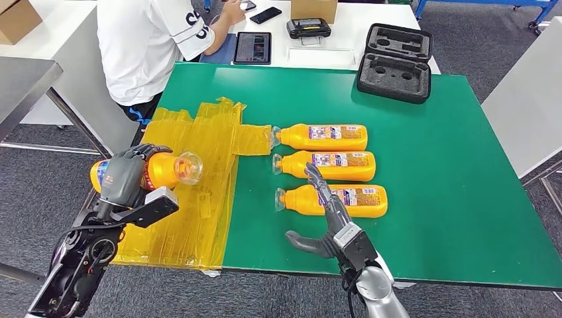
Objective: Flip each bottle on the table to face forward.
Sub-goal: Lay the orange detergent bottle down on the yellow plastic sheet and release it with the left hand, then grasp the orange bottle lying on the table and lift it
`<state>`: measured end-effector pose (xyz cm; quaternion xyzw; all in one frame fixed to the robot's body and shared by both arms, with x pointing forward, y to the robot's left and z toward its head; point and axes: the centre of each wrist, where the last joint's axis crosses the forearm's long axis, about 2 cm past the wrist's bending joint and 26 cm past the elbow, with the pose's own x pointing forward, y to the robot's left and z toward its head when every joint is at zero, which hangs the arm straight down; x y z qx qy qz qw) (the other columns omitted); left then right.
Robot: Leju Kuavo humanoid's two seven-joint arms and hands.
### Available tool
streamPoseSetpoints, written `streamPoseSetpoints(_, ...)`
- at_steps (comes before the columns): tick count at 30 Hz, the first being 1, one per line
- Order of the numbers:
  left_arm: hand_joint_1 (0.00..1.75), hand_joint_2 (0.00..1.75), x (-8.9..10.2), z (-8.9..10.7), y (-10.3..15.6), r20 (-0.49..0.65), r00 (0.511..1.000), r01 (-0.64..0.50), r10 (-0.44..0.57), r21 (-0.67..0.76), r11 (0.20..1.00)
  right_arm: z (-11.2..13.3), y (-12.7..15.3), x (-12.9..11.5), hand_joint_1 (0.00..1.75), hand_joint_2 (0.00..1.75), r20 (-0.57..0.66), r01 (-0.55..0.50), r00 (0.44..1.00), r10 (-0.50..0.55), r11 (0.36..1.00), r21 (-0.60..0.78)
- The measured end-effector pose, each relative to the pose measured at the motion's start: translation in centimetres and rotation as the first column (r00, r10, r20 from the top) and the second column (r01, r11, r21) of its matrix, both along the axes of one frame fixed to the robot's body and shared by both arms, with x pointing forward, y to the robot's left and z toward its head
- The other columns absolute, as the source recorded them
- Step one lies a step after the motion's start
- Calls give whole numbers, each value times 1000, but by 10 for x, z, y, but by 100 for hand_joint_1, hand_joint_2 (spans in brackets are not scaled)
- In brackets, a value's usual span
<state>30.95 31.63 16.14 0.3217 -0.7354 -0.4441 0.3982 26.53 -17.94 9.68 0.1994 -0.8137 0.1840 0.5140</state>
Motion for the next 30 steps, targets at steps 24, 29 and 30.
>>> streamPoseSetpoints(24,175,175,78,-56,1,-610,791,226,43,357,906,23,-23,8,0,175,101,162,979,-176,978,131)
streamPoseSetpoints(29,175,175,81,-58,4,-630,775,228,58,364,903,20,-23,8,0,175,90,163,980,-175,978,129)
streamPoseSetpoints(30,175,175,82,-58,4,-631,773,228,60,365,902,19,-22,8,0,175,88,163,981,-175,978,128)
